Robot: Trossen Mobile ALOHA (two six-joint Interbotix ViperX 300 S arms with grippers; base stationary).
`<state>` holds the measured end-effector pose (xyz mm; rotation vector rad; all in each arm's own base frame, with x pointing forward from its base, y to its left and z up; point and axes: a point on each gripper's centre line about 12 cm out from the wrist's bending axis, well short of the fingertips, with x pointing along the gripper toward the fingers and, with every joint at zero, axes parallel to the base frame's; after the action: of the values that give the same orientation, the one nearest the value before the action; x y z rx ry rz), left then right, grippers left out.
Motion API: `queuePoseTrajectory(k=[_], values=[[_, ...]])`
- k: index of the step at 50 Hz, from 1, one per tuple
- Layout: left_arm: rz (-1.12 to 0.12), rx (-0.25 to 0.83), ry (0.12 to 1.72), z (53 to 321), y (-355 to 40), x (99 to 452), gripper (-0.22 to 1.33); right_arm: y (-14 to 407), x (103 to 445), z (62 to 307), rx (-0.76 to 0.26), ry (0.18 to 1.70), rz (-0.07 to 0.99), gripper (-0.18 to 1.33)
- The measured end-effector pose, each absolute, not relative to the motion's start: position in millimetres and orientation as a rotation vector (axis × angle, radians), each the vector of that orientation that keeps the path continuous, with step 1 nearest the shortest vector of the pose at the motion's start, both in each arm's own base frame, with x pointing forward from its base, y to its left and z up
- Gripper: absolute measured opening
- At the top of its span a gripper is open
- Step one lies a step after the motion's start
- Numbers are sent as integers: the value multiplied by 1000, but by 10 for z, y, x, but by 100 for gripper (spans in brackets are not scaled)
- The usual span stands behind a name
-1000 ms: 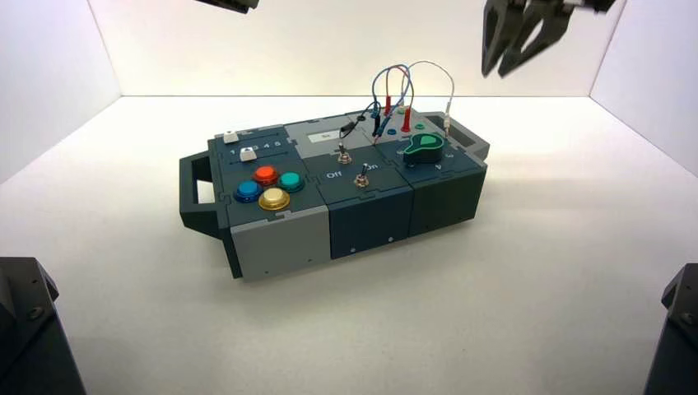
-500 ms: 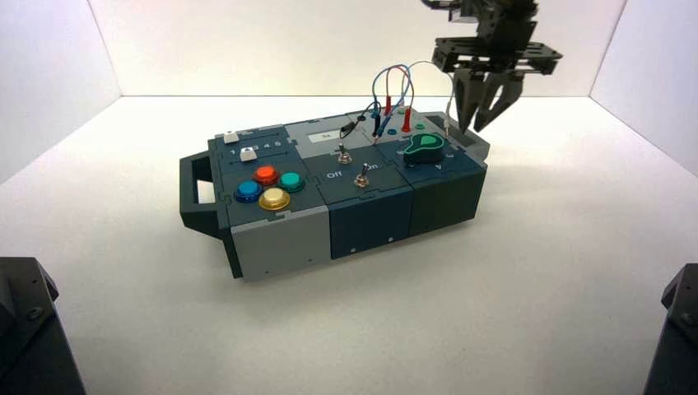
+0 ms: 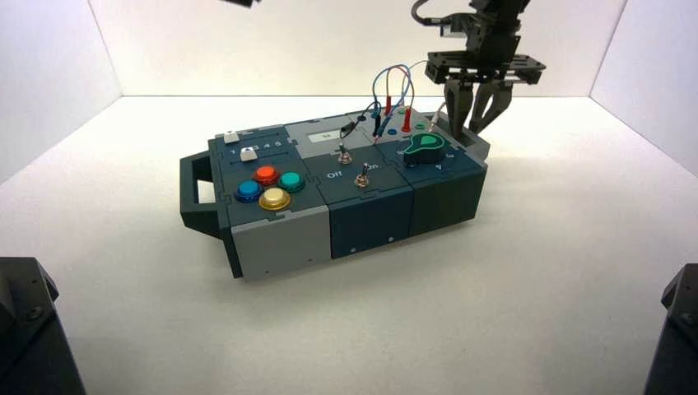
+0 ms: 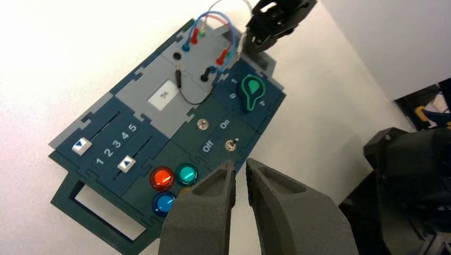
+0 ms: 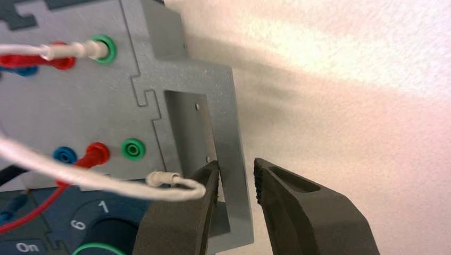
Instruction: Flip the top switch on with the left gripper.
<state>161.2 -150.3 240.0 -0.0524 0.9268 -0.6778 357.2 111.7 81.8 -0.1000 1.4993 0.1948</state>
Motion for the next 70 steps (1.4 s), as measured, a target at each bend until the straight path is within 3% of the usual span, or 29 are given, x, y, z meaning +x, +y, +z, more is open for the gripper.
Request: queuePoseTrajectory(k=[3,8,14,17,18,20,29,49,70], values=[[-673,-49,943,2381,-1524,1644,25,1117,3569,795,-101,1505,194,76],[-668,-40,973,2343,-1559,1687,25,1126,3563,738,-120,1520,206,55],[-658,-30,1011,2270,-1599,1738,25,1132,3573,729,-133,1524,221,55],[-653,-24,1032,2229,-1620,1767,19,1133,3589,729,-136,1526,227,55],[-650,-21,1044,2211,-1639,1791,8,1141,3586,730,-140,1532,231,55],[-648,-18,1054,2191,-1649,1803,2,1136,3591,733,-140,1532,232,55],[-630,3,1121,2032,-1716,1894,-16,1143,3606,749,-142,1541,234,55],[-593,22,1240,1746,-1898,2127,-16,1159,3656,767,-143,1546,235,55],[-507,-77,1369,1333,-2087,2320,-16,1168,3687,780,-143,1538,238,55]])
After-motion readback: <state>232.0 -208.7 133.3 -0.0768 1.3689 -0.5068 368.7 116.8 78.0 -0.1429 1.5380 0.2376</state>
